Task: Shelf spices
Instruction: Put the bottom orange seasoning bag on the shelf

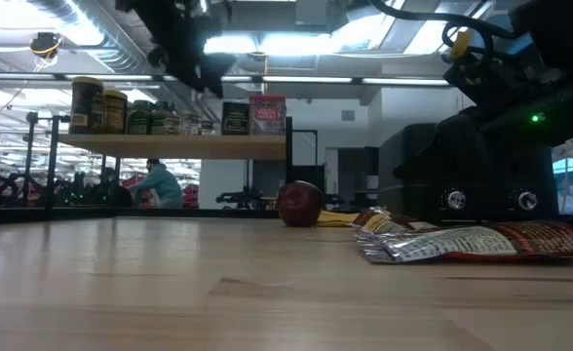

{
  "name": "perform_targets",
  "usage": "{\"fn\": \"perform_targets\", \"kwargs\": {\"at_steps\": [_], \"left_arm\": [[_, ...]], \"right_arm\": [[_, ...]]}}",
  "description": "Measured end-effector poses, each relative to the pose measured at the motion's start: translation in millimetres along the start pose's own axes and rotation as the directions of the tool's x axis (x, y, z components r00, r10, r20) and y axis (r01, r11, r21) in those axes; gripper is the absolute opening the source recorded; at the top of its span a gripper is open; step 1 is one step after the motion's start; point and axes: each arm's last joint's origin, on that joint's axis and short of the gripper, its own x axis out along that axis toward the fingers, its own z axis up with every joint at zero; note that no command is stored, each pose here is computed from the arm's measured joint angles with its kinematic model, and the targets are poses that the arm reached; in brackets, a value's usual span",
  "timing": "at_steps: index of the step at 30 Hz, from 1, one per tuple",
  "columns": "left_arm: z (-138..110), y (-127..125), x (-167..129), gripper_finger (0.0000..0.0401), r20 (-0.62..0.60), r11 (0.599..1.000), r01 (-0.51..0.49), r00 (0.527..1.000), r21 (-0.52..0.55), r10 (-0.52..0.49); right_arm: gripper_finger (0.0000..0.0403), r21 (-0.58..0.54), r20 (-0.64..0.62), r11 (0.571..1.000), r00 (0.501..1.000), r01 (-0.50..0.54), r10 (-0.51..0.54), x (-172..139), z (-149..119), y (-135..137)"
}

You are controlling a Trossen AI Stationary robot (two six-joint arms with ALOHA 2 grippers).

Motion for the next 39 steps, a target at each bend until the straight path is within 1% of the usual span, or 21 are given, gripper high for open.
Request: {"fn": "perform_targets", "kwargs": {"at_steps": [3, 7, 10, 14, 18, 22, 24, 26, 28, 29, 30, 32, 35, 37, 39], "left_arm": [[6.1, -1.7, -24.2, 0.0234, 0.063, 0.997, 0.069, 0.996, -0.039, -0.066], [6.5, -6.5, -59.6, 0.0233, 0.127, 0.982, 0.186, 0.975, -0.033, -0.18], [-0.2, -11.3, -81.1, 0.0233, 0.125, 0.966, 0.26, 0.958, 0.004, -0.259], [-15.1, -23.2, -102.3, 0.0233, 0.083, 0.937, 0.337, 0.935, 0.091, -0.344], [-40.2, -40.8, -111.0, 0.0233, 0.062, 0.897, 0.412, 0.903, 0.162, -0.426], [-65.5, -53.2, -104.8, 0.0234, 0.024, 0.848, 0.508, 0.856, 0.151, -0.517], [-75.4, -58.6, -99.3, 0.0234, 0.018, 0.815, 0.566, 0.82, 0.127, -0.572], [-83.0, -63.9, -95.0, 0.0234, 0.029, 0.765, 0.635, 0.767, 0.11, -0.641], [-90.2, -67.9, -92.8, 0.0235, 0.035, 0.712, 0.694, 0.713, 0.107, -0.7], [-93.7, -69.3, -92.4, 0.0235, 0.04, 0.696, 0.711, 0.696, 0.106, -0.717], [-97.2, -70.4, -92.1, 0.0235, 0.045, 0.689, 0.717, 0.688, 0.107, -0.724], [-102.4, -71.0, -91.3, 0.0235, 0.036, 0.685, 0.719, 0.687, 0.116, -0.726], [-104.4, -70.8, -90.2, 0.0235, 0.027, 0.689, 0.716, 0.691, 0.114, -0.723], [-104.2, -70.8, -90.3, 0.0235, 0.03, 0.688, 0.714, 0.691, 0.125, -0.722], [-104.3, -70.8, -90.3, 0.0235, 0.029, 0.688, 0.714, 0.691, 0.133, -0.723]], "right_arm": [[0.0237, 0.0, 0.0, 1.0, 1.0, 0.0, 0.0, 0.0, 0.0, 0.0], [0.0237, 0.0, 0.003, 1.0, 1.0, 0.007, -0.007, 0.0, 0.0, -0.2], [0.0237, 0.0, 0.007, 1.0, 1.0, 0.016, -0.016, 0.0, 0.2, -0.5], [0.0237, 0.011, 0.014, 1.0, 1.0, 0.015, -0.016, -0.1, 1.3, 0.0], [0.0237, 0.021, 0.034, 1.0, 0.999, 0.005, -0.006, 0.0, 4.8, 1.4], [0.0237, 0.005, 0.071, 0.999, 0.996, -0.046, 0.045, -0.6, 12.7, 5.2], [0.0237, -0.035, 0.089, 0.997, 0.993, -0.075, 0.078, -0.5, 19.0, 9.0], [0.0237, -0.106, 0.095, 0.989, 0.989, -0.106, 0.116, 0.1, 26.0, 14.5], [0.0237, -0.176, 0.091, 0.97, 0.978, -0.169, 0.187, 0.7, 33.6, 21.8], [0.0237, -0.205, 0.086, 0.957, 0.97, -0.204, 0.225, 1.0, 37.2, 25.4], [0.0237, -0.228, 0.079, 0.945, 0.963, -0.236, 0.26, 1.3, 41.0, 29.3], [0.0237, -0.264, 0.054, 0.924, 0.952, -0.277, 0.301, 2.2, 47.8, 36.1], [0.0237, -0.36, -0.017, 0.885, 0.951, -0.295, 0.31, 8.2, 57.9, 42.7], [0.0237, -0.418, -0.098, 0.846, 0.942, -0.331, 0.321, 13.1, 65.0, 45.9], [0.0237, -0.46, -0.205, 0.797, 0.92, -0.391, 0.333, 17.4, 73.1, 48.1]]}}
